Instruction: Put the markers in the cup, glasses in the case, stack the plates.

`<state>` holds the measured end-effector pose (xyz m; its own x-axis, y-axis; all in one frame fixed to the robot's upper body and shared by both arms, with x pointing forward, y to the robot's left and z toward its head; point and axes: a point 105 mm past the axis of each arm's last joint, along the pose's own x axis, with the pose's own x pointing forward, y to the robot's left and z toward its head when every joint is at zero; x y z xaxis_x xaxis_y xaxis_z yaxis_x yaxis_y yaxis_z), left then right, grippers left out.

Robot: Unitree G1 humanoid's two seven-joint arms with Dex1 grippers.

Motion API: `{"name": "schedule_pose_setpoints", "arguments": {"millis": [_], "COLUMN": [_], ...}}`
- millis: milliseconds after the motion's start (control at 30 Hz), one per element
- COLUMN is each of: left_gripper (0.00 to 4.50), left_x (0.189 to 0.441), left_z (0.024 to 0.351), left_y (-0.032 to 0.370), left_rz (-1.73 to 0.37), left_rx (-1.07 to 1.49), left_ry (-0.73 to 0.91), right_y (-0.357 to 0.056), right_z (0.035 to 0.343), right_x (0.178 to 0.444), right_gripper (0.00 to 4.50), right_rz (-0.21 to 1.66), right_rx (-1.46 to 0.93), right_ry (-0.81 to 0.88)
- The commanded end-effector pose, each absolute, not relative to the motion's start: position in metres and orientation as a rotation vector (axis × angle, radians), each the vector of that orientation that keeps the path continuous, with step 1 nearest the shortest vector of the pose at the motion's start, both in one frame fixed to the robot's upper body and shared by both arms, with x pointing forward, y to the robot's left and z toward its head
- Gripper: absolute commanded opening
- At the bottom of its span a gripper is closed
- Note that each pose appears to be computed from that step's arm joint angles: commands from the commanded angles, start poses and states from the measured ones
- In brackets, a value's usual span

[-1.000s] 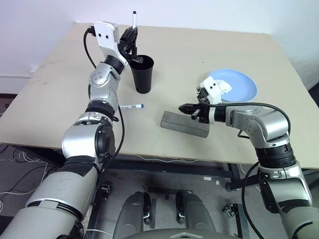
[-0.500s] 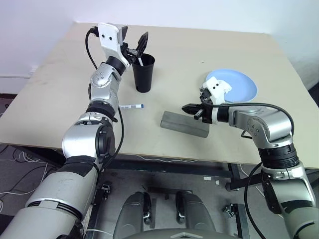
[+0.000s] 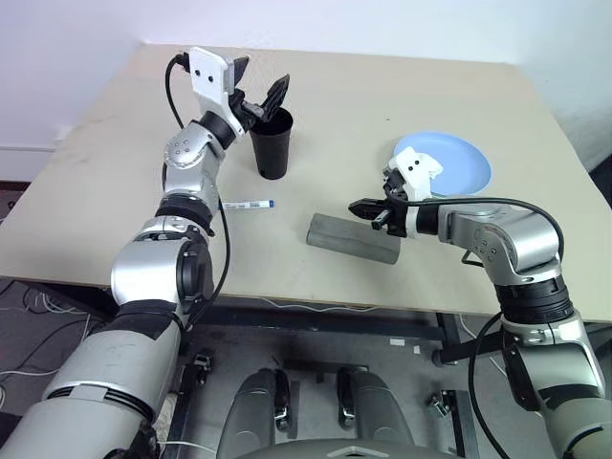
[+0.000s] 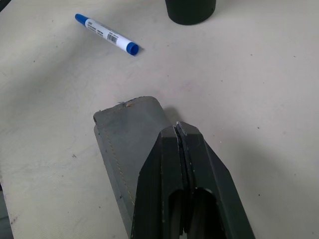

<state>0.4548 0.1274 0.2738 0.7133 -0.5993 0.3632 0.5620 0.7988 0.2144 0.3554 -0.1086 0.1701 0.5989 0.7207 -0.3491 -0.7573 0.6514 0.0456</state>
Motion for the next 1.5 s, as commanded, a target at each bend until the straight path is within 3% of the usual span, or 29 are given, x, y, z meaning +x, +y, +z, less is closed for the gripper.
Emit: {"name": "schedule_pose_setpoints", "arguments": {"millis": [33, 433, 667, 1100, 1500], "left_gripper": [4.42, 4.42, 4.42, 4.42, 4.42], "left_x": [0.442, 0.413, 0.379, 0.394, 0.408], "left_z": [0.292, 0.279, 0.231, 0.198, 0.177], "left_y": [0.139, 0.195, 0.203, 0.177, 0.181], "left_rz": [-0.743, -0.820, -0.928, -1.139, -1.146], "left_rx": [0.131, 0.255, 0.327, 0.567, 0.775], "left_ry": [-0.476, -0.349, -0.142, 0.158, 0.349], "right_y": [-0.108, -0.099, -0.097, -0.087, -0.093], "right_z": [0.188, 0.187, 0.184, 0.184, 0.190], "right_x": [0.355, 0.353, 0.353, 0.344, 0.341], "right_gripper": [0.00, 0.00, 0.00, 0.00, 0.00], "right_rz": [0.866, 0.886, 0.886, 0.952, 0.919], "right_rx": [-0.088, -0.046, -0.046, -0.031, -0.037], "right_ry": [0.285, 0.259, 0.264, 0.309, 0.275]}}
